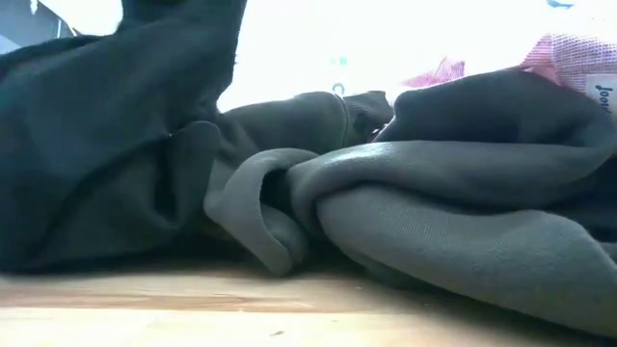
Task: Sort clothes
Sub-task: Put the black boxer into the white bin
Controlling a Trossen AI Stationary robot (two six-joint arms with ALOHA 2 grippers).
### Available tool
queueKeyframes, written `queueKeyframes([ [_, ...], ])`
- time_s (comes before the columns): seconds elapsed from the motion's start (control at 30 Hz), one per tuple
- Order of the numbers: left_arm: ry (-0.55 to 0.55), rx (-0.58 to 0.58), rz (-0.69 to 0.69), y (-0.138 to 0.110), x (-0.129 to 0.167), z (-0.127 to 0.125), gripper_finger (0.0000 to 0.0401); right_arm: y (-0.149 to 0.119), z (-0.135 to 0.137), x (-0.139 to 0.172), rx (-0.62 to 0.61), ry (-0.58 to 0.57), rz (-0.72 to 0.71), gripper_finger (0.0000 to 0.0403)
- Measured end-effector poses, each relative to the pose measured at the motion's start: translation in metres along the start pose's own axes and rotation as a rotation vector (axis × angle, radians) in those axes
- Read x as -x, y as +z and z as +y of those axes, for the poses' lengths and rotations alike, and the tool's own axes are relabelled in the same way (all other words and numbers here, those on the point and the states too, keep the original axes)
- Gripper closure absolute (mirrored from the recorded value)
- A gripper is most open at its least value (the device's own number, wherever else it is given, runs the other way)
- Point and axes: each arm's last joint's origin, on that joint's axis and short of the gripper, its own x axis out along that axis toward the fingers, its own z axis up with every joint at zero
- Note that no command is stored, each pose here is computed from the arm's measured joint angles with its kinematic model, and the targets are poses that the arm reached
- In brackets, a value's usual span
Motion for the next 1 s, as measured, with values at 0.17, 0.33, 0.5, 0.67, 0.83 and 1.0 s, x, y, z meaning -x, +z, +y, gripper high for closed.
queueKeyframes([
  [0.17,0.103,0.022,-0.005,-0.035,-0.008,-0.004,0.0281,0.017,-0.021,0.058,0.02,-0.214,-0.001,0.04],
  [0.33,0.191,0.083,-0.064,-0.067,-0.019,-0.007,0.0273,0.043,-0.066,0.126,-0.015,-0.447,-0.121,0.0401],
  [0.5,0.248,0.158,-0.125,-0.097,-0.028,-0.007,0.0276,0.065,-0.126,0.192,-0.027,-0.699,-0.222,0.0402],
  [0.67,0.259,0.199,-0.14,-0.119,-0.035,-0.007,0.0277,0.066,-0.187,0.234,-0.066,-0.819,-0.286,0.0402],
  [0.83,0.26,0.226,-0.155,-0.13,-0.041,-0.011,0.0277,0.047,-0.233,0.253,-0.101,-0.936,-0.219,0.0402],
  [1.0,0.27,0.236,-0.151,-0.128,-0.049,-0.014,0.0277,0.008,-0.262,0.238,-0.2,-0.84,-0.016,0.0402],
])
